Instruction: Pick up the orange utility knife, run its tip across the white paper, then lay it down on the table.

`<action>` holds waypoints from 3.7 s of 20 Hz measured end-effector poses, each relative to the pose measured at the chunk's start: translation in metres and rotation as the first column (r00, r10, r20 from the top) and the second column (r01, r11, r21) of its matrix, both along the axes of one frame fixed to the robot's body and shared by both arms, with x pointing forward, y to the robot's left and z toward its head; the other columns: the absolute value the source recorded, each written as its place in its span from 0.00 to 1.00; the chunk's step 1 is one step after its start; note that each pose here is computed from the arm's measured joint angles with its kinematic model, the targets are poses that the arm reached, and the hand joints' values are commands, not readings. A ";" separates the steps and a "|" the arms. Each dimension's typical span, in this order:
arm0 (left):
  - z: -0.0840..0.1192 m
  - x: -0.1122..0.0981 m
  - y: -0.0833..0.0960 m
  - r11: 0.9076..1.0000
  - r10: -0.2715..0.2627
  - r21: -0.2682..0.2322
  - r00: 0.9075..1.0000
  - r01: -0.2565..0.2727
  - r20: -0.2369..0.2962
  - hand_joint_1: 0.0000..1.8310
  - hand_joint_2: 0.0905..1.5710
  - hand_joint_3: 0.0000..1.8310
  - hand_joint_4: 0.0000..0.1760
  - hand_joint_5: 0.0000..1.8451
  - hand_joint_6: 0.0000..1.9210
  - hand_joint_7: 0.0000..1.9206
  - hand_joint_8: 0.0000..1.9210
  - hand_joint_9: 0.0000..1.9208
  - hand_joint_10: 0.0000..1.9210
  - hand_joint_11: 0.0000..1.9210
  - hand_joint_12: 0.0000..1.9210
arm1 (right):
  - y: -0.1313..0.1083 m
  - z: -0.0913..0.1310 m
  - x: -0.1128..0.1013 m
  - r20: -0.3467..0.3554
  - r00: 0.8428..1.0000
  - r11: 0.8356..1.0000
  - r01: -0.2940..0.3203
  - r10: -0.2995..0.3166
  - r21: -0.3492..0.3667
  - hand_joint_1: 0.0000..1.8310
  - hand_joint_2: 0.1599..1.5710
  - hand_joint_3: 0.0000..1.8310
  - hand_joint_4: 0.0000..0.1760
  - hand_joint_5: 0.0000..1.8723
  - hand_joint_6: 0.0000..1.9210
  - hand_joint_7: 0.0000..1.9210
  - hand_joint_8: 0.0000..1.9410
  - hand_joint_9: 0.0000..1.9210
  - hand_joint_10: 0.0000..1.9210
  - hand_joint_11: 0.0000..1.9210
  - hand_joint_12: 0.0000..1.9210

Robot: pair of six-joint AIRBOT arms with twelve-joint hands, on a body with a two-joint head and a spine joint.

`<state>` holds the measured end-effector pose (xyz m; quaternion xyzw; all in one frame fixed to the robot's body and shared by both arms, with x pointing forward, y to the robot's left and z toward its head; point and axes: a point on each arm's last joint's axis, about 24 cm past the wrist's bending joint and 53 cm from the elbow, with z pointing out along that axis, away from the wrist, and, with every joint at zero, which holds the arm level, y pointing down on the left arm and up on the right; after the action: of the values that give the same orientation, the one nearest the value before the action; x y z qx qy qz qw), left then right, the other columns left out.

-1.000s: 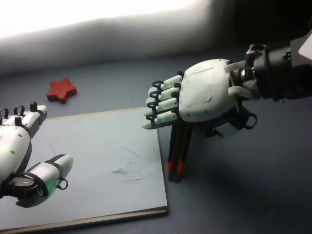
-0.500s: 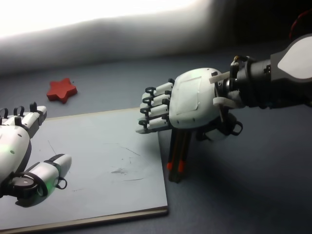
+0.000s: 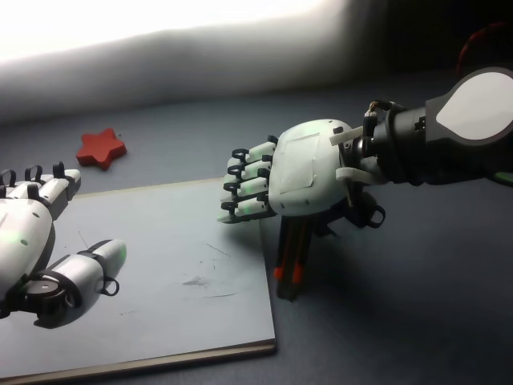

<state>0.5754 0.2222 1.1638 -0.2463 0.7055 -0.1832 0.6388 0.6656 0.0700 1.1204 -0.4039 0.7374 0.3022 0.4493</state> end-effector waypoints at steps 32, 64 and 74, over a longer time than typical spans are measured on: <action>0.002 0.001 0.005 1.000 0.018 0.004 1.000 -0.018 0.009 0.11 0.85 0.00 0.00 0.12 0.00 0.14 0.00 0.18 0.00 0.00 0.59 | -0.004 0.070 0.008 0.227 0.973 0.968 -0.010 -0.049 0.250 0.81 0.57 0.39 1.00 0.79 1.00 0.85 1.00 0.92 1.00 0.96 1.00; -0.004 0.006 0.007 1.000 0.016 0.021 1.000 -0.016 0.005 0.07 0.87 0.00 0.04 0.09 0.00 0.14 0.00 0.15 0.00 0.00 0.52 | 0.106 0.072 -0.020 0.906 0.411 0.887 -0.449 0.095 0.110 0.81 0.55 0.41 1.00 0.81 1.00 0.88 1.00 0.93 1.00 0.98 1.00; -0.005 0.006 0.000 1.000 0.005 0.007 1.000 -0.005 0.002 0.11 0.86 0.00 0.06 0.10 0.00 0.17 0.00 0.18 0.00 0.00 0.57 | 0.097 0.057 -0.031 0.912 0.385 0.867 -0.494 0.144 0.071 0.81 0.56 0.40 1.00 0.81 1.00 0.88 1.00 0.94 1.00 0.97 1.00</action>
<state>0.5816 0.2220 1.1583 -0.2456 0.7048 -0.1795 0.6409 0.6344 0.1669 1.1774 -0.5545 0.2378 0.2487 0.7577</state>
